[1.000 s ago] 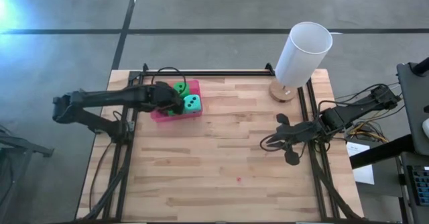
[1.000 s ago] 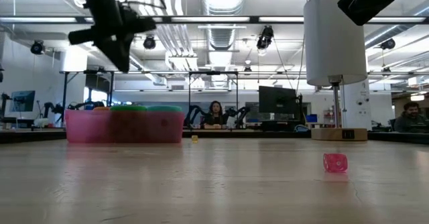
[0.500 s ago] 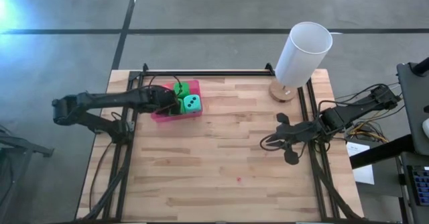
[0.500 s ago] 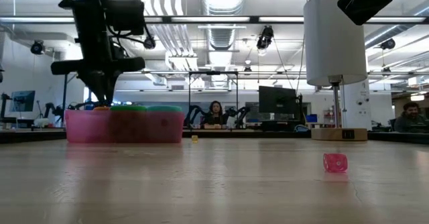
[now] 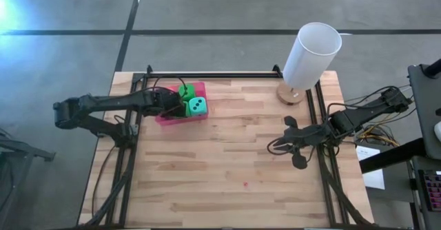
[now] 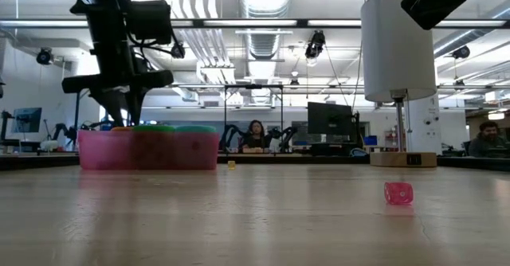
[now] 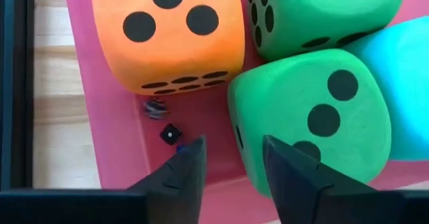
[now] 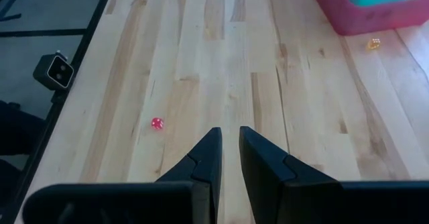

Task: Pick & Place Dice
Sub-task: Put the small red dice into the red bin

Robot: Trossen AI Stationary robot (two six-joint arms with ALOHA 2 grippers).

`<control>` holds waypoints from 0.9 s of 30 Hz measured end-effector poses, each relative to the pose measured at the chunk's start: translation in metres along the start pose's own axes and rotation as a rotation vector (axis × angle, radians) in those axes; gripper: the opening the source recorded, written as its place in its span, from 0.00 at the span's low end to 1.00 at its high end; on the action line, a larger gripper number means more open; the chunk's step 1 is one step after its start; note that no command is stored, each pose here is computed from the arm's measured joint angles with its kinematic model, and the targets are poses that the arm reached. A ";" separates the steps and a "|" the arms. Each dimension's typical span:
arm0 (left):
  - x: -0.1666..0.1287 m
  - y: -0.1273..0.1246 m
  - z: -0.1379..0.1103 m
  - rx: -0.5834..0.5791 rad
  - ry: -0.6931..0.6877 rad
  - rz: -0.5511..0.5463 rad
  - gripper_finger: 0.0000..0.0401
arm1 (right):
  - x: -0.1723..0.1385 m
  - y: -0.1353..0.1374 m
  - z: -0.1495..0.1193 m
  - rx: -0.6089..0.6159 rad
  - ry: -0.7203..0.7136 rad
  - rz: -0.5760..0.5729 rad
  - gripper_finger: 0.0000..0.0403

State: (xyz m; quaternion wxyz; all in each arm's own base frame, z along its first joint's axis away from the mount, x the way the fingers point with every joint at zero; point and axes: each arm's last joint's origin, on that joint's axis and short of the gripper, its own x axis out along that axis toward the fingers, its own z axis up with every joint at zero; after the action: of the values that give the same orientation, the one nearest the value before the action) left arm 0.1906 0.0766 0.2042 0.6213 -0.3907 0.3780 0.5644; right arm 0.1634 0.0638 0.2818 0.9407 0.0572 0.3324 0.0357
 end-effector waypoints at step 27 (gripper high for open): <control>-0.089 -0.004 -0.014 0.330 -0.089 -0.577 0.51 | 0.071 0.020 -0.016 0.027 0.340 0.164 0.13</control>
State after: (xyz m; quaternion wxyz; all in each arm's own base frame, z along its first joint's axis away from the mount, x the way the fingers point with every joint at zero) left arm 0.1875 0.0279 0.2800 0.8261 -0.3508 0.3107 0.3131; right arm 0.2079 0.0922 0.2275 0.8641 0.0899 0.4812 0.1168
